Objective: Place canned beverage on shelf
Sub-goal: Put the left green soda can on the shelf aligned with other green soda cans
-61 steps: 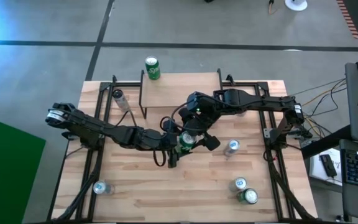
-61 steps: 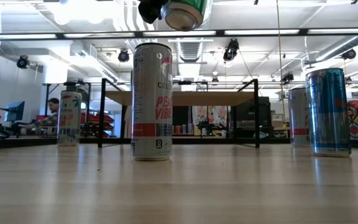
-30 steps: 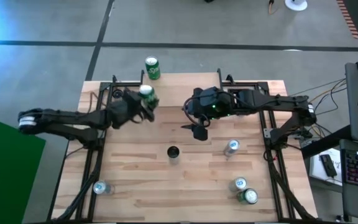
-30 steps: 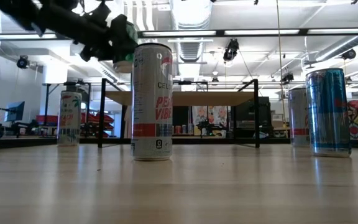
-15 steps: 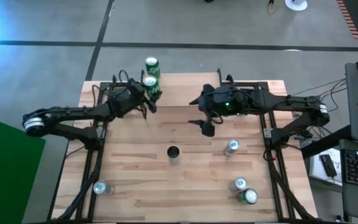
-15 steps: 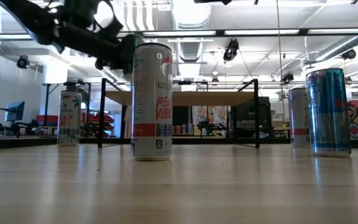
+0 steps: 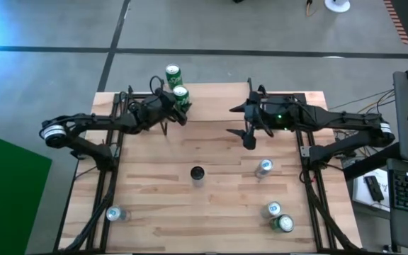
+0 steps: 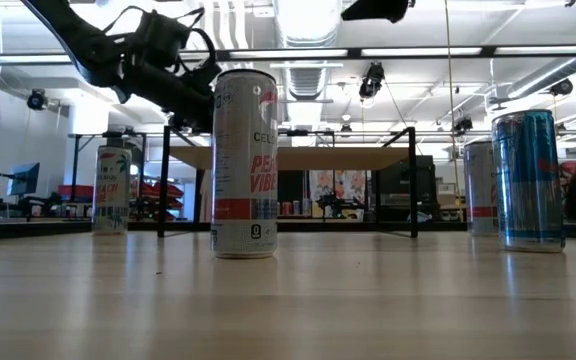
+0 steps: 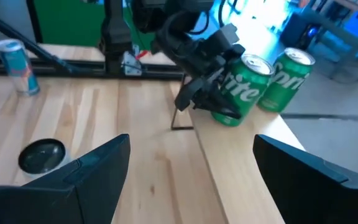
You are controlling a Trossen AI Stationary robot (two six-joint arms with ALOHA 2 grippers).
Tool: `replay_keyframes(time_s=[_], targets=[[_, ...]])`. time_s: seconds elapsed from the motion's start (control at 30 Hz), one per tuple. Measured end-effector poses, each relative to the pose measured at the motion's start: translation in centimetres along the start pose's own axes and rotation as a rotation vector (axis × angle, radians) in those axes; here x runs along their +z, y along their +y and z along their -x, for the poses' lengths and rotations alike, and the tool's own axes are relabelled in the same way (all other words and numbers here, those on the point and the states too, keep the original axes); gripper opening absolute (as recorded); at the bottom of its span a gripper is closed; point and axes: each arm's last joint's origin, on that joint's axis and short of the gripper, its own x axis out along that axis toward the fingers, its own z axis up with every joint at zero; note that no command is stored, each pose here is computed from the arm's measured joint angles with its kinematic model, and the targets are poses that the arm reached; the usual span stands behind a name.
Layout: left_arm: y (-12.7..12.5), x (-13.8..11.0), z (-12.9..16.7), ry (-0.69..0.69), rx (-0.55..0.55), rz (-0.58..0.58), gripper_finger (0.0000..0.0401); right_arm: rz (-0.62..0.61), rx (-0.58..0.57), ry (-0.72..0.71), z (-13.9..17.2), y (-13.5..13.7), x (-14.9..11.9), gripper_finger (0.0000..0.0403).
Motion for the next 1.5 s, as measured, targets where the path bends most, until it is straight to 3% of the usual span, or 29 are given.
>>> replay_keyframes(time_s=[0.23, 0.83, 1.03, 1.27, 1.5], targets=[[0.5, 0.8, 1.0, -0.003, 0.046, -0.013, 0.0328, -0.018, -0.039, -0.043, -0.5, -0.6, -2.1, 0.0329], [2.6, 5.0, 7.5, -0.086, 0.120, 0.000, 0.0331, -0.086, -0.033, -0.002, -8.3, -2.3, -5.2, 0.0328], [2.2, 4.4, 8.9, 0.004, 0.078, -0.027, 0.0332, -0.100, -0.027, 0.046, -9.4, -2.1, -6.5, 0.0328], [1.0, 3.4, 9.3, 0.084, 0.023, -0.055, 0.0332, -0.077, -0.021, -0.058, -8.1, -1.4, -7.2, 0.0328], [1.1, 2.6, 8.3, 0.130, 0.220, -0.127, 0.0332, -0.074, -0.024, -0.066, -7.6, -1.4, -7.3, 0.0328]])
